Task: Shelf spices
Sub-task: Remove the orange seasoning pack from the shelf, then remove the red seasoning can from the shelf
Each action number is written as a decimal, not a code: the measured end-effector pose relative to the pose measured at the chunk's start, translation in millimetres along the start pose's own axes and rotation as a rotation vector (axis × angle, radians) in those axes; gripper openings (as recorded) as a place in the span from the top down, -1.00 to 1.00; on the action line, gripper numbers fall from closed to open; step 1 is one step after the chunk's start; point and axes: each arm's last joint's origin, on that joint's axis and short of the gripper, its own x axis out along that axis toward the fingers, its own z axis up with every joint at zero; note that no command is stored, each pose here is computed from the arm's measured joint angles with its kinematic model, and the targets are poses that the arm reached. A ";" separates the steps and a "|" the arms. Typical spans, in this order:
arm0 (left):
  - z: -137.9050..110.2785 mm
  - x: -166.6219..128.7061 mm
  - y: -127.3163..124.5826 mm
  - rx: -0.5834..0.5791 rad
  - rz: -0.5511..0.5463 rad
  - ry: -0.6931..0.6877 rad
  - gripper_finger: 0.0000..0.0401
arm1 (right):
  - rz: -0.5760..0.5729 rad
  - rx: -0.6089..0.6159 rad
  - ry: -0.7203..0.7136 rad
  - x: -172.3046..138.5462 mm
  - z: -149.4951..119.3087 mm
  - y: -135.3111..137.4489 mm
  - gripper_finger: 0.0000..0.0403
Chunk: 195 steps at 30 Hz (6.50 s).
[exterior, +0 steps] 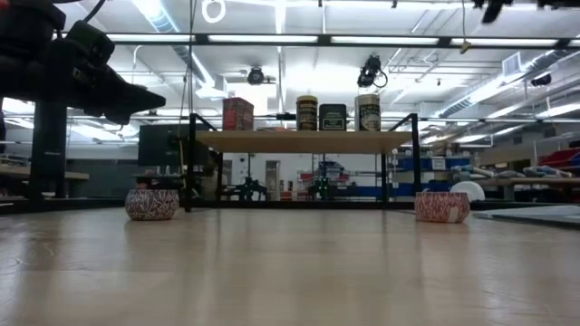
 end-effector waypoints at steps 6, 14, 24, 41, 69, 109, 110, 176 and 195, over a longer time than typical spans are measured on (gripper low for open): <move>0.2 0.0 0.1 -0.008 0.005 -0.001 0.95 | -0.013 -0.113 0.168 49.5 26.1 4.4 0.31; 0.0 0.0 1.0 -0.028 0.035 0.000 0.95 | -0.016 -0.193 0.422 124.8 -1.2 5.0 -0.01; -0.1 0.0 1.3 -0.028 0.045 0.001 0.95 | 0.060 -0.309 0.668 204.7 -80.6 18.4 -0.30; -0.2 0.0 1.3 -0.027 0.045 0.002 0.95 | -0.019 -0.605 0.921 250.7 -185.0 43.2 -0.23; 0.0 0.0 1.3 -0.028 0.046 0.000 0.95 | -0.086 -0.423 0.922 257.3 -194.7 15.6 0.11; 0.1 0.0 1.3 -0.016 0.046 0.000 0.95 | 0.245 -0.402 0.650 245.9 -123.5 102.7 1.00; 0.0 0.0 1.4 -0.016 0.046 0.001 0.95 | 0.275 -0.391 0.660 242.2 -122.0 109.7 1.00; 242.1 193.8 162.2 -0.327 0.365 1.077 -0.56 | 0.231 -0.102 0.911 180.8 -183.8 131.7 -0.05; 225.9 203.2 167.7 -0.386 0.488 1.200 -0.57 | 0.265 -0.081 0.904 181.4 -183.3 132.7 -0.04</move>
